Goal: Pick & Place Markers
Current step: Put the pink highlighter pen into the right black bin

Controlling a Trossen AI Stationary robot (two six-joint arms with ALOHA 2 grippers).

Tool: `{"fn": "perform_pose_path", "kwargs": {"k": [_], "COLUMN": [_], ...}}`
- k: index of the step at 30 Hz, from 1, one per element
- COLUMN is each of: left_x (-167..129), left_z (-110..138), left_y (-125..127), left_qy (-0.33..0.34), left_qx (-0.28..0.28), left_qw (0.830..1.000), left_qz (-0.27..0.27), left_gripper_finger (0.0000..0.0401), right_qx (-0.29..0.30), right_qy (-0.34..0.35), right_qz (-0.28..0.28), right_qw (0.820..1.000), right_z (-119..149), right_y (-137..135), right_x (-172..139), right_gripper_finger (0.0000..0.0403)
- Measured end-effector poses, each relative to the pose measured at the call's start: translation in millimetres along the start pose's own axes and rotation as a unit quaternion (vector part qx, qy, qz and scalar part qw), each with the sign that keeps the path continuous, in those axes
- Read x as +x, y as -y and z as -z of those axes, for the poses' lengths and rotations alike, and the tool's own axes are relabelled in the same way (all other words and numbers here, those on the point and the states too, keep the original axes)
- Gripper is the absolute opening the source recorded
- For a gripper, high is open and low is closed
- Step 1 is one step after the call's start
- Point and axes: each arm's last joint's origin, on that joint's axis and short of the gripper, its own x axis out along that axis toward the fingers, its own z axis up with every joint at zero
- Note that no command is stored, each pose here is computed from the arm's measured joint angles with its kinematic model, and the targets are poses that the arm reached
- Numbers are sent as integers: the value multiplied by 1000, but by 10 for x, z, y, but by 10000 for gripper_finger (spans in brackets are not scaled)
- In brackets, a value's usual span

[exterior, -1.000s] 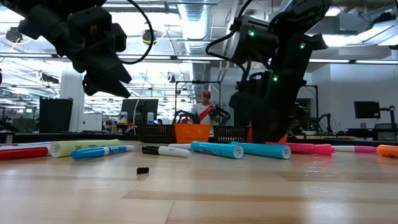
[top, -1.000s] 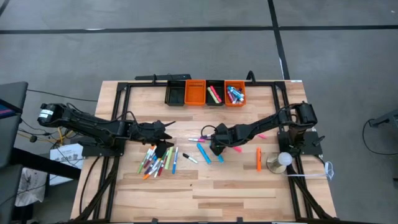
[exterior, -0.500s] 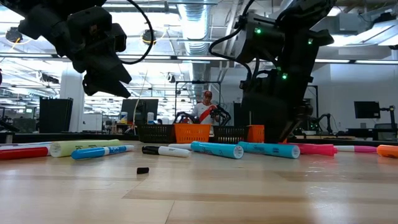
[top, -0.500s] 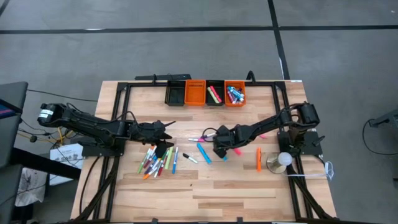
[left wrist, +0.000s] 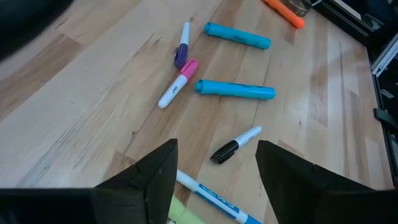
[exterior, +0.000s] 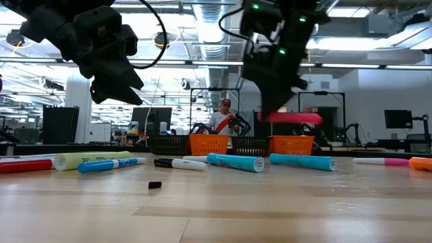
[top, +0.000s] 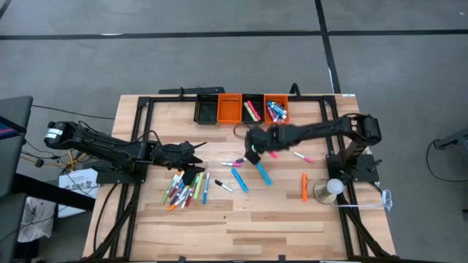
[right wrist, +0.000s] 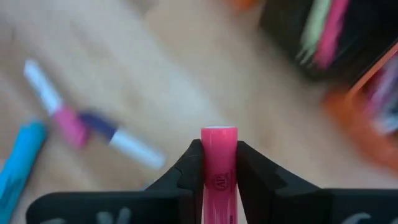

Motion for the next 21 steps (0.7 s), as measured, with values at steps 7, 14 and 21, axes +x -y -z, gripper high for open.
{"fn": "perform_pose_path", "kwargs": {"k": [7,14,21], "left_x": [0,0,0], "left_z": [-1,-1,-2], "left_y": [1,1,1], "left_qy": [0,0,0], "left_qx": [0,0,0], "left_qw": [1000,1000,1000], "left_qz": [0,0,0], "left_gripper_finger": [214,214,214], "right_qx": [1,24,52], "right_qy": [75,150,227], "right_qz": [29,15,-18], "right_qw": [997,988,972], "right_z": [-603,-932,-1081], "right_y": [551,1068,1280], "right_x": [-65,2,40], "right_gripper_finger": [60,61,62]}}
